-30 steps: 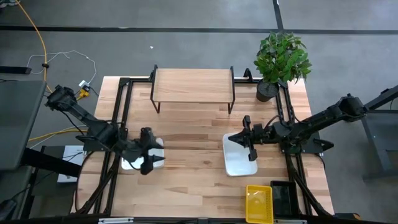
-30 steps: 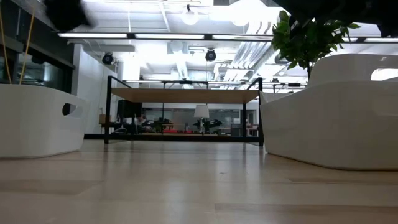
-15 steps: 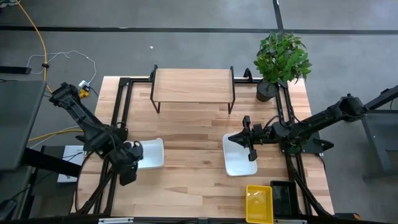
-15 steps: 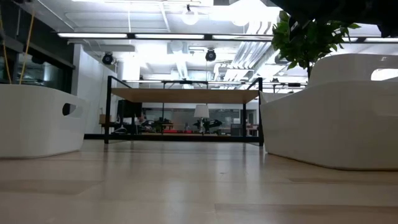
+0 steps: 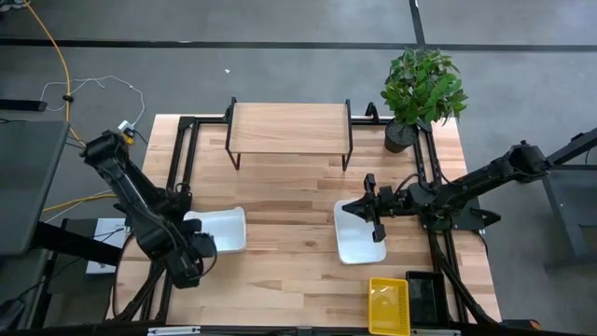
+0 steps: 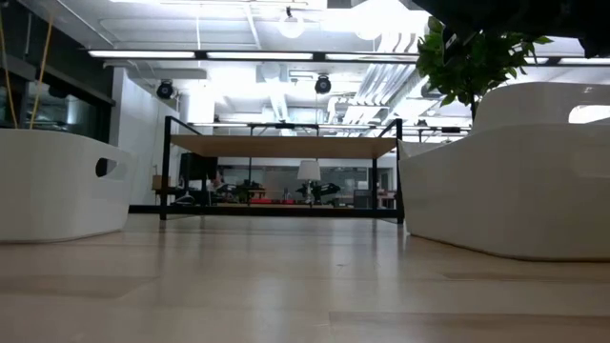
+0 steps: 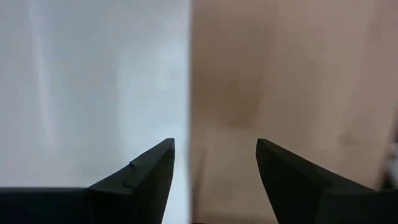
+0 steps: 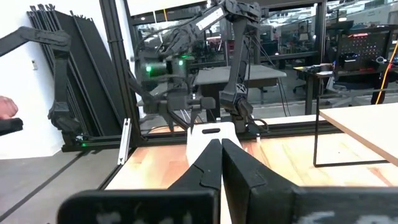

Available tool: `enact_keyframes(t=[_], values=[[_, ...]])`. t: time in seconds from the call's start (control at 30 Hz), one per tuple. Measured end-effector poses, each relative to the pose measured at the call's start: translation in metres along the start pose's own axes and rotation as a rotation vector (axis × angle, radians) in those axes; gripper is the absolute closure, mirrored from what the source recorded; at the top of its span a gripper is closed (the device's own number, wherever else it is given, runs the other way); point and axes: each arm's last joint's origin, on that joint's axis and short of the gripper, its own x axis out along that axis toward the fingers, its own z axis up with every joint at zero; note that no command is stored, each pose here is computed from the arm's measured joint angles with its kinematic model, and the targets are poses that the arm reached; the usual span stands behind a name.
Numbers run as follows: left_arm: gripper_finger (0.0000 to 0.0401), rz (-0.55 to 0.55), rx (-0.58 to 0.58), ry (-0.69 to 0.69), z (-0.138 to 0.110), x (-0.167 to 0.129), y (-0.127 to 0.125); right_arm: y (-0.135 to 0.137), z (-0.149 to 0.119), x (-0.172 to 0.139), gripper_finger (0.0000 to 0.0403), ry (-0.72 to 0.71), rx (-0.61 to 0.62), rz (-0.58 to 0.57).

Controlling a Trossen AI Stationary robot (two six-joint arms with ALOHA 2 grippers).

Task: Stack baskets on shelf by color
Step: Stack the left white bin on the stacked white bins

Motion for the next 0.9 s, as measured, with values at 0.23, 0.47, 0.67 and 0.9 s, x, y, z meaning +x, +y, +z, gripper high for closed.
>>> enact_keyframes(t=[0.23, 0.47, 0.67, 0.9], values=[[0.0188, 0.213, 0.034, 0.008, -0.001, 0.020, 0.001, 0.000, 0.000, 0.000, 0.0402, 0.000, 0.000, 0.000], [0.0199, 0.244, 0.024, 0.033, 0.000, 0.028, -0.002, 0.000, 0.000, 0.000, 0.0402, 0.003, -0.001, 0.000], [0.0275, 0.218, -0.044, 0.049, 0.002, 0.029, -0.002, 0.000, -0.001, 0.000, 0.0402, 0.006, -0.001, -0.001], [0.0389, 0.203, -0.039, 0.034, 0.013, 0.030, 0.001, 0.000, 0.000, 0.000, 0.0402, 0.002, 0.015, 0.000]])
